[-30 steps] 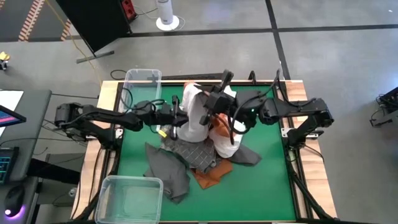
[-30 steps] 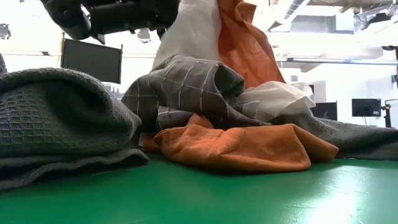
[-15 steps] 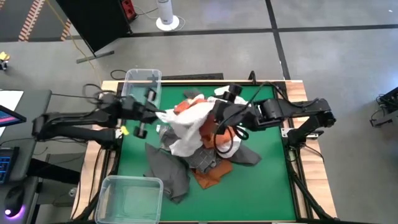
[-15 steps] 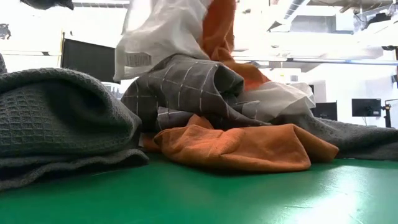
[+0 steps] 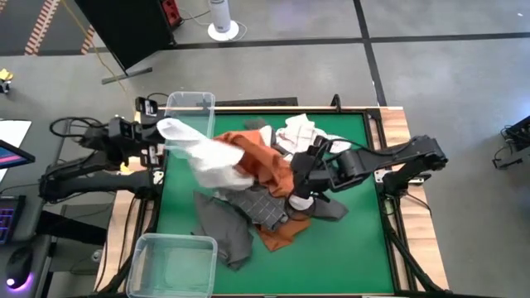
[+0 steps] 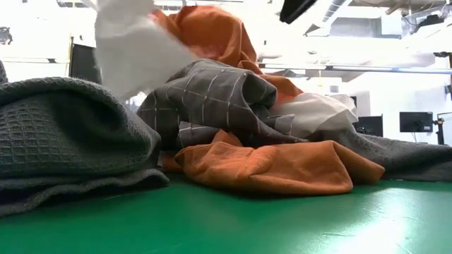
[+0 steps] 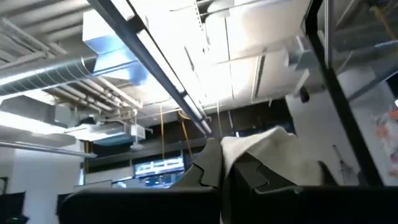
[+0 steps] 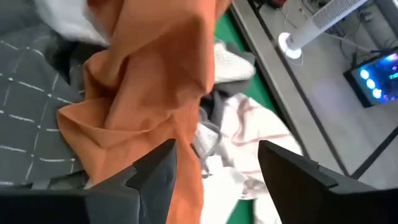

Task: Sort towels by color in basket
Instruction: Put the white towel into the top transparent bin

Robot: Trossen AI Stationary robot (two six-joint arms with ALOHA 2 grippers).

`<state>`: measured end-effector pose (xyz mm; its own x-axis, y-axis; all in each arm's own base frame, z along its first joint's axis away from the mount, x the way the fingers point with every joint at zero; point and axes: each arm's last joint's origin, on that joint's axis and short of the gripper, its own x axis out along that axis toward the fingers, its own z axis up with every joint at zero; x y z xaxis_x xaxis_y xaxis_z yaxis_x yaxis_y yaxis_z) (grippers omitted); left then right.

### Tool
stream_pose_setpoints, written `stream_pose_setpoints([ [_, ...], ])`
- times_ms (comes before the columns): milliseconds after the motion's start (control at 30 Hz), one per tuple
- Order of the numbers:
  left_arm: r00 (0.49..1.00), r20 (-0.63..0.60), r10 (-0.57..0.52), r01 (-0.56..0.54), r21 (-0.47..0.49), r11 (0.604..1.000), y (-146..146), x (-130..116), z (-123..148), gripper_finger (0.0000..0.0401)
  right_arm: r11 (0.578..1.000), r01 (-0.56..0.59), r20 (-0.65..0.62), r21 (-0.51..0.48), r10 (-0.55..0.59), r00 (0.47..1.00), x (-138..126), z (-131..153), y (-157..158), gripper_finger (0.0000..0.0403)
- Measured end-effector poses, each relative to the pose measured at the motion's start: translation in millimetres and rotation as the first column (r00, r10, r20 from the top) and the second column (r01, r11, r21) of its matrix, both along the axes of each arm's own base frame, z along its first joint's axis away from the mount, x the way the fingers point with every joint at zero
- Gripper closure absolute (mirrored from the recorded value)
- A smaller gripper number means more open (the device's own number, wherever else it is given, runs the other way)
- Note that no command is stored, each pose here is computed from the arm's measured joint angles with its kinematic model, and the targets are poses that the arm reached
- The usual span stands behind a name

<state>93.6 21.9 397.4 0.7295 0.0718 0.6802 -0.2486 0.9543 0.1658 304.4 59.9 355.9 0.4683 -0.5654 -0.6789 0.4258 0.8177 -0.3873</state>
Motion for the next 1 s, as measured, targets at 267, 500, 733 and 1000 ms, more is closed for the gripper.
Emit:
stream_pose_setpoints([
  [267,0.996,0.017,0.09,-0.09,0.042,0.995,-1,-8,29,0.0401,0.997,-0.054,0.017,0.046,0.053,0.998,17,-48,-6,0.0143],
  [500,0.923,0.002,0.385,-0.383,0.113,0.917,5,-5,61,0.0401,0.997,-0.051,0.032,0.051,0.05,0.998,22,-71,-15,0.0143],
  [733,0.704,-0.004,0.71,-0.702,0.146,0.697,17,6,90,0.0401,0.997,-0.059,0.069,0.052,0.055,0.996,25,-69,-15,0.0143],
  [1000,0.279,-0.113,0.954,-0.922,0.247,0.299,35,16,109,0.0401,0.996,-0.071,0.075,0.05,0.067,0.995,26,-69,-12,0.0143],
])
